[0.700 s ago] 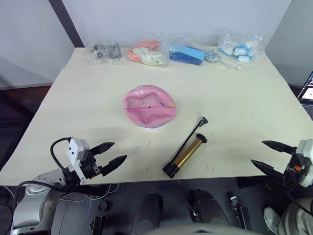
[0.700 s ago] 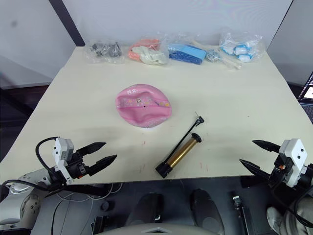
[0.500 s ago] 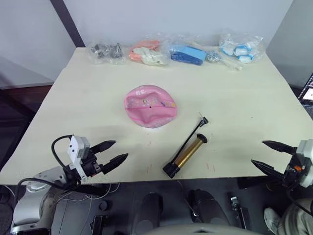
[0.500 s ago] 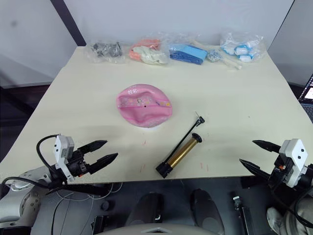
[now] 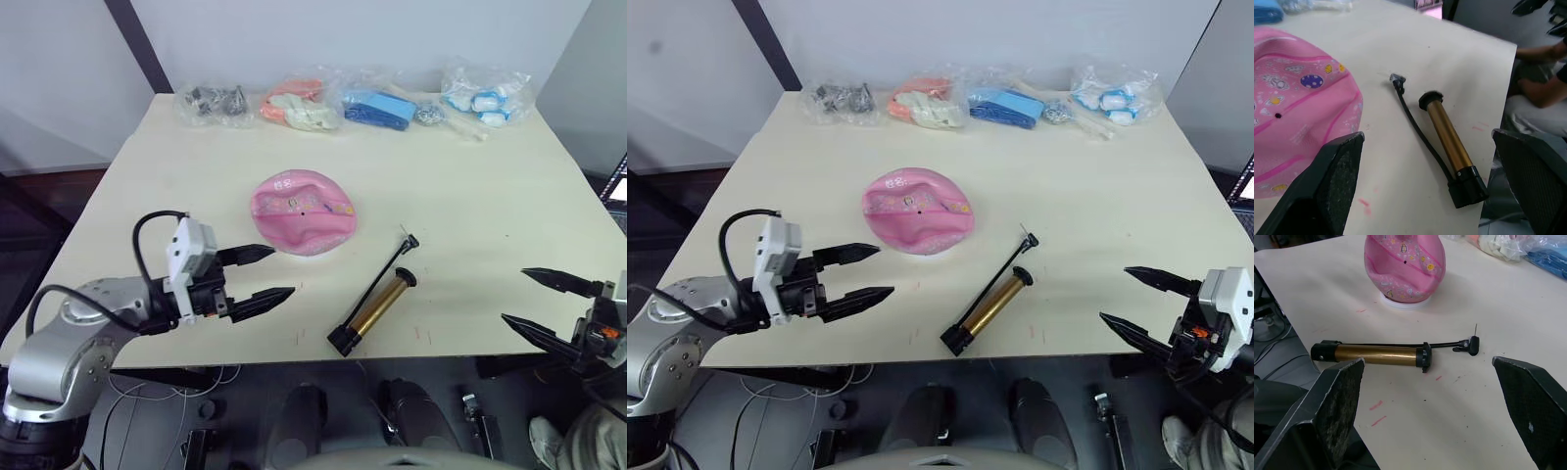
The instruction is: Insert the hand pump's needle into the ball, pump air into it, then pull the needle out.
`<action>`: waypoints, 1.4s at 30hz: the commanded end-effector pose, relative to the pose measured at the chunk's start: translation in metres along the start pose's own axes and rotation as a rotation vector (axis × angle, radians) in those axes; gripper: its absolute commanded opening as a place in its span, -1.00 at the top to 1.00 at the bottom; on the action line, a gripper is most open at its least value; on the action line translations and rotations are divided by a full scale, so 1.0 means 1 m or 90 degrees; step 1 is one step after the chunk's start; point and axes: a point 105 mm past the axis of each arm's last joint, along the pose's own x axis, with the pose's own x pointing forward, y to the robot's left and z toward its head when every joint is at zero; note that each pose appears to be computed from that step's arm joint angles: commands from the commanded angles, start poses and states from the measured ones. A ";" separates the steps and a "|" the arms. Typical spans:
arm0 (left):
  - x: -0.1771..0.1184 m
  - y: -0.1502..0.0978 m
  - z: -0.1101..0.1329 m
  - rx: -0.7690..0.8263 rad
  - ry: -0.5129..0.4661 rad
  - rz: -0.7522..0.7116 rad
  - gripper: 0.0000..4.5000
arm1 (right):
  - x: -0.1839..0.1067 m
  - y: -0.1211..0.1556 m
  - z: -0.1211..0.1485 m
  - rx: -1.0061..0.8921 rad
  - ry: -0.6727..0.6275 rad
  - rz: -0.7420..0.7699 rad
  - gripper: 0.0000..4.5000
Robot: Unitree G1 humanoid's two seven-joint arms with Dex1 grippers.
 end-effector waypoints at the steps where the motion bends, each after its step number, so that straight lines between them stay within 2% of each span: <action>1: 0.021 -0.009 0.015 -0.003 0.038 -0.041 -0.99 | -0.005 0.007 0.021 -0.034 -0.014 0.004 -0.95; 4: 0.039 0.000 0.019 0.029 0.064 -0.006 -0.99 | -0.009 0.010 0.025 -0.041 -0.007 -0.002 -0.95; 7: 0.055 0.001 0.018 0.001 0.104 -0.004 -0.99 | -0.014 0.011 0.029 -0.047 -0.001 -0.018 -0.95; 13: 0.092 0.008 0.024 -0.012 0.140 0.033 -0.99 | -0.018 0.016 0.033 -0.053 0.006 -0.038 -0.95; 16: 0.105 0.010 0.018 -0.013 0.168 0.045 -0.99 | -0.018 0.018 0.035 -0.052 0.009 -0.040 -0.95; 22: 0.132 0.006 0.016 -0.011 0.169 0.049 -0.99 | -0.016 0.019 0.037 -0.044 0.007 -0.044 -0.95; 26: 0.155 -0.002 0.005 0.031 0.179 0.059 -0.99 | -0.012 0.024 0.038 -0.039 0.010 -0.032 -0.95; 29: 0.161 0.003 0.003 0.028 0.177 0.073 -0.99 | -0.009 0.024 0.039 -0.038 0.007 -0.033 -0.95; 30: 0.162 0.004 0.001 0.030 0.182 0.074 -0.76 | -0.009 0.023 0.039 -0.037 0.006 -0.034 -1.00; 31: 0.164 0.004 -0.001 0.032 0.185 0.074 -0.64 | -0.008 0.023 0.039 -0.037 0.005 -0.034 -1.00; 34: 0.171 0.002 -0.005 0.038 0.190 0.071 -0.01 | -0.006 0.022 0.038 -0.036 0.003 -0.032 -1.00; 42: 0.194 0.004 -0.011 0.052 0.194 0.075 -0.01 | -0.003 0.020 0.040 -0.040 -0.006 -0.031 -1.00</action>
